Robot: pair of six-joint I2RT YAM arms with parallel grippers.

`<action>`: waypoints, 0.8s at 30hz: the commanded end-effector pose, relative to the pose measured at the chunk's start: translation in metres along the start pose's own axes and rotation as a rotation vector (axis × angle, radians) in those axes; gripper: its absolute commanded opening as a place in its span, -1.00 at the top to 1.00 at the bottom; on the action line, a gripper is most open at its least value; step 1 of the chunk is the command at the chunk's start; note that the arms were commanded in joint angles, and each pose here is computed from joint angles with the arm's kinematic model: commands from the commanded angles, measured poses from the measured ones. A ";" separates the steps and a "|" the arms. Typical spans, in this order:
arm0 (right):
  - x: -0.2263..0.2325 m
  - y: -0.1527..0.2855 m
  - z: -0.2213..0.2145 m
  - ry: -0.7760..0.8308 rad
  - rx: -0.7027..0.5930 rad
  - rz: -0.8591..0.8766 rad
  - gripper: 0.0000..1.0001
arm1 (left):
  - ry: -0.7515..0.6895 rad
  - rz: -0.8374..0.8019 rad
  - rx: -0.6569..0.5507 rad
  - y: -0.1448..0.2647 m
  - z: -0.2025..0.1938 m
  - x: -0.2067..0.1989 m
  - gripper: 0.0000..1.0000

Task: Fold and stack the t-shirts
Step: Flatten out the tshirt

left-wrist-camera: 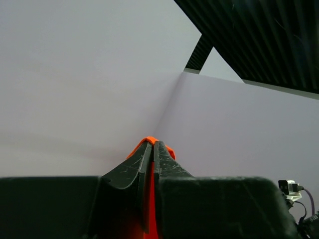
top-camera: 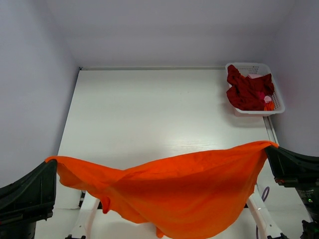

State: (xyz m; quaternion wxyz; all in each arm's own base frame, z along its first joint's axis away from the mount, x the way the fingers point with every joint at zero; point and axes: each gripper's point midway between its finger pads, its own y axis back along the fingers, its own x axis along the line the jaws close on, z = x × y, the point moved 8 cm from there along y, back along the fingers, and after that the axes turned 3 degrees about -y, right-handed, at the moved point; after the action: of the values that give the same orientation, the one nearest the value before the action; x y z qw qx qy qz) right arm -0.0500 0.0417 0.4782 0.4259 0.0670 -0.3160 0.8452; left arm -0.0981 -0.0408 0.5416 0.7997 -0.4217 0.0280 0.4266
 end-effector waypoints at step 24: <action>-0.118 -0.090 -0.098 -0.064 0.222 -0.283 1.00 | -0.052 0.435 0.188 -0.101 -0.113 0.167 1.00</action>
State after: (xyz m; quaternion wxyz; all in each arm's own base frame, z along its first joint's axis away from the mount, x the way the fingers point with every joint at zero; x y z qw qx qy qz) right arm 0.0944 0.0591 0.3848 0.5226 0.2185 -0.1904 0.8018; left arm 0.0964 -0.0389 0.4542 0.7262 -0.2957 0.1710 0.5966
